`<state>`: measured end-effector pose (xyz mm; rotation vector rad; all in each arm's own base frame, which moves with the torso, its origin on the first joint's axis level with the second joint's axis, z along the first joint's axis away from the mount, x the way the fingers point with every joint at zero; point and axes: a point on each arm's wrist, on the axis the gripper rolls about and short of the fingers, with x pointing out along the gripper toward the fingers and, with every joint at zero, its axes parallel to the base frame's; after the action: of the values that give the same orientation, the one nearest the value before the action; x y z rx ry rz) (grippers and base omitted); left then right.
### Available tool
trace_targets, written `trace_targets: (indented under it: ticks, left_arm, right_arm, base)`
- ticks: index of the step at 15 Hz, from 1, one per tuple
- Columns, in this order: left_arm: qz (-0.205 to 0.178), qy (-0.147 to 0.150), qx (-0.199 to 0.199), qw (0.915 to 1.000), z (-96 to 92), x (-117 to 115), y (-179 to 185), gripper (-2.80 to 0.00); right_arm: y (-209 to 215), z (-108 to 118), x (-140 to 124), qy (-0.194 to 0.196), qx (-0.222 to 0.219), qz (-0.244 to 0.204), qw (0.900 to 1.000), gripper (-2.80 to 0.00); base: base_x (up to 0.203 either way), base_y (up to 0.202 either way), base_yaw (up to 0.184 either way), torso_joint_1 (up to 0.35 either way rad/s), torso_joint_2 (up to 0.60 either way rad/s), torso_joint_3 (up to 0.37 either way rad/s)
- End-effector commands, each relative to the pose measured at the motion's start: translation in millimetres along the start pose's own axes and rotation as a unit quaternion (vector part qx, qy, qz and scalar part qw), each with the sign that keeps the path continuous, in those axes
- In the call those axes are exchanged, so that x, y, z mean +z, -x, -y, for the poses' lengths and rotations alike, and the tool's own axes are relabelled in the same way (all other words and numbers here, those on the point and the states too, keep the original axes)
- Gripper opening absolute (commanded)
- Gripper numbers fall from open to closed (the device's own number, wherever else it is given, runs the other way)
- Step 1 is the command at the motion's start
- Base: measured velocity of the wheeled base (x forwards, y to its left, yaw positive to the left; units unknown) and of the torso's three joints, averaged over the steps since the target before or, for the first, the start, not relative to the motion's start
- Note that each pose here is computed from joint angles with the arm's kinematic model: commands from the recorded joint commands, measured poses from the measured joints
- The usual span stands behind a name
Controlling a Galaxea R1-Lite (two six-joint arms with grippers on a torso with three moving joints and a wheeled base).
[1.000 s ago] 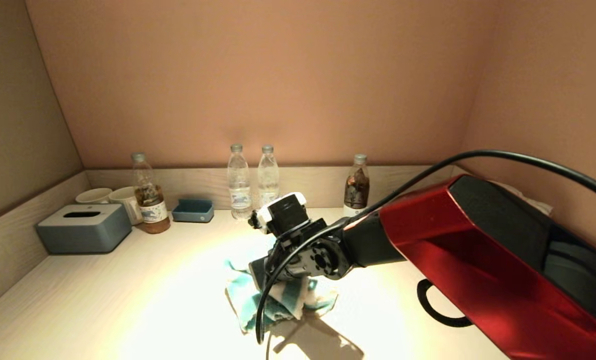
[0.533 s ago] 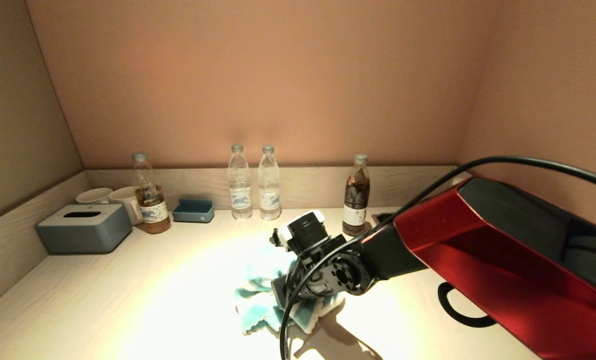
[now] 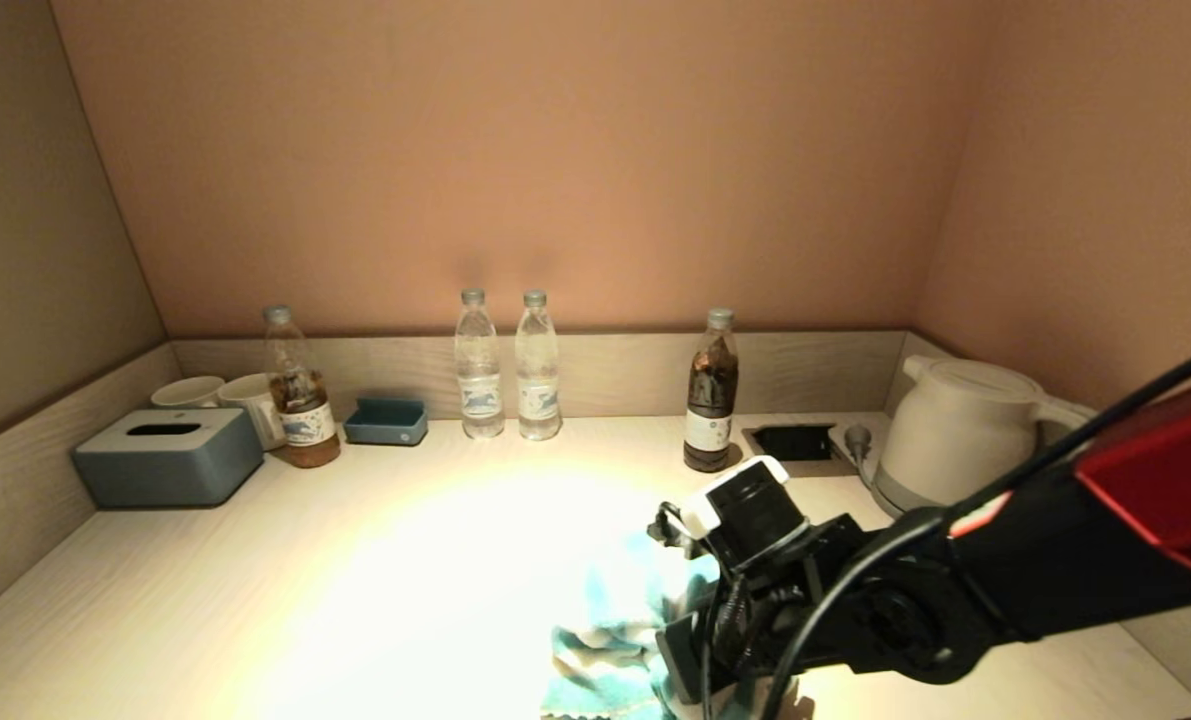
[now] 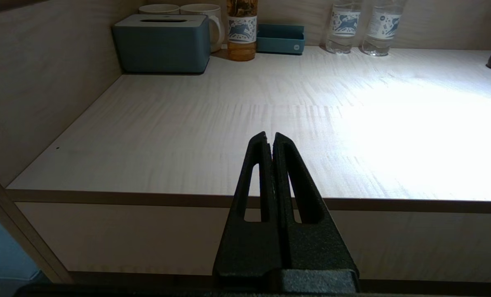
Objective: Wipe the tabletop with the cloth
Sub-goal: Sweep the stains on the table
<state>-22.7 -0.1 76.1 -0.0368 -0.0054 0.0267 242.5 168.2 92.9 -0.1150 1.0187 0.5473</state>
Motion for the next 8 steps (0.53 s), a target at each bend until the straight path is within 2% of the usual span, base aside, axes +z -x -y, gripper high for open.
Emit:
trace_targets:
  ticks: [1,5,8]
  left_arm:
    - [0.0,0.0,0.0,1.0,0.0,0.1,-0.1,-2.8]
    - [0.0,0.0,0.0,1.0,0.0,0.1,-0.1,-2.8]
    - [0.0,0.0,0.0,1.0,0.0,0.1,-0.1,-2.8]
  right_arm:
    - [39.7,10.8,-14.4,-0.012,-0.001,0.038,0.999,-2.8]
    - [71.8,54.3,-42.4,-0.052,-0.048,0.058,0.996,-2.8]
    - [72.2,74.6,-48.9,-0.065,-0.06,0.05,0.995,-2.8]
  base:
    - [0.0,0.0,0.0,0.0,0.0,0.0]
    - [0.0,0.0,0.0,0.0,0.0,0.0]
    - [0.0,0.0,0.0,0.0,0.0,0.0]
